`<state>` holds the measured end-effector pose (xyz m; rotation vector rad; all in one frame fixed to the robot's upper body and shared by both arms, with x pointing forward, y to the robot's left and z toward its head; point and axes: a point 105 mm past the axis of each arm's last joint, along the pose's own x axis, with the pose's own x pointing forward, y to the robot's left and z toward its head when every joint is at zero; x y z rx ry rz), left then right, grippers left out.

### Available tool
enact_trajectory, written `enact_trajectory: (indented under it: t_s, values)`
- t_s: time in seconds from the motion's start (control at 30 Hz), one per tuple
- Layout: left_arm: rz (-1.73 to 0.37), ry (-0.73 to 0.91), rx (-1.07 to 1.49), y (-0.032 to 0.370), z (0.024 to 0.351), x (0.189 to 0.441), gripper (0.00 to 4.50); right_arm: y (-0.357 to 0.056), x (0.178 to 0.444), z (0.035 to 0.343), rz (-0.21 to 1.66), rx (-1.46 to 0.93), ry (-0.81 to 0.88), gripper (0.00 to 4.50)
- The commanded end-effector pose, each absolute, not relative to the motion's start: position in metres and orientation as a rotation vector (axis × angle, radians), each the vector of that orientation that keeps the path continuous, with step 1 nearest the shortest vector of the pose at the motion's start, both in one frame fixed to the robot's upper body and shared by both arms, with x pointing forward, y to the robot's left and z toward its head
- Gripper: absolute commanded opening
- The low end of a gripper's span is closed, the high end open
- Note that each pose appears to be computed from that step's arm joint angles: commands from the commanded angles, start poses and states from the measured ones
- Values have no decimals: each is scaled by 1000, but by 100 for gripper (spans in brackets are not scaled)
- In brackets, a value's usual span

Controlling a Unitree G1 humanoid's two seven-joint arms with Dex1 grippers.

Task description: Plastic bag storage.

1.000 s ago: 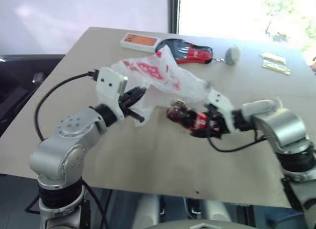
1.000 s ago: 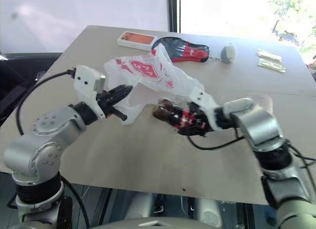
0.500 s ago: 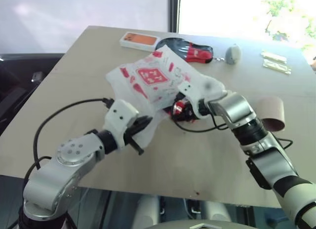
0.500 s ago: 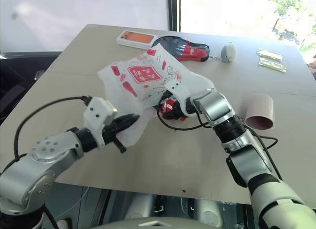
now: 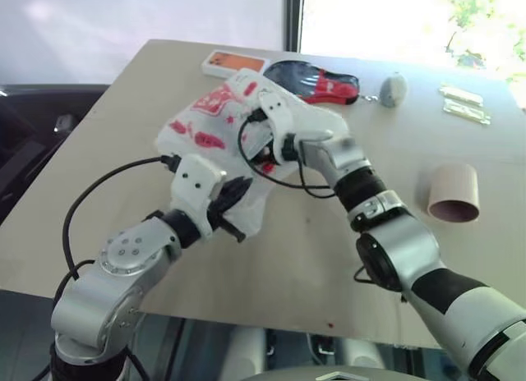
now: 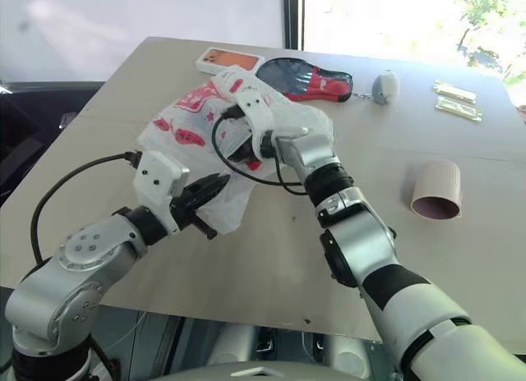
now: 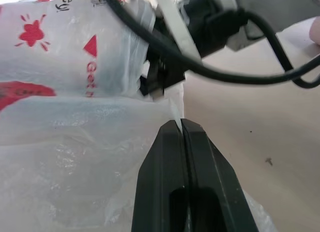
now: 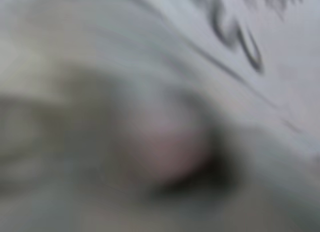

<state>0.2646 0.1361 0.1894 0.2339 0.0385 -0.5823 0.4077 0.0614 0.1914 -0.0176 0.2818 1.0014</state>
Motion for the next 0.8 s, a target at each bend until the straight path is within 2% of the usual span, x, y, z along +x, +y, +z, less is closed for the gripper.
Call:
enact_trajectory:
  t_s: [0.03, 0.23, 0.43, 0.53, 0.6, 0.63, 0.7, 0.8]
  values:
    - [-511, -34, 206, 147, 208, 274, 0, 25, 392, 209, 1091, -67, 212, 445]
    - [-499, -38, 169, 152, 205, 289, 0, -38, 359, 201, 1075, -142, 188, 445]
    - [-495, -40, 163, 155, 203, 302, 0, -77, 311, 235, 1021, -173, 50, 445]
    - [-504, -38, 172, 153, 200, 310, 0, -116, 297, 240, 802, -379, 19, 445]
    - [-519, -43, 180, 153, 200, 313, 0, -130, 292, 238, 721, -508, 25, 445]
    - [-523, -47, 184, 153, 201, 317, 0, -158, 291, 231, 599, -681, 63, 445]
    - [-529, -55, 186, 153, 202, 323, 0, -196, 281, 219, 461, -877, 151, 445]
    - [-548, -62, 197, 150, 201, 326, 0, -220, 268, 209, 382, -954, 177, 445]
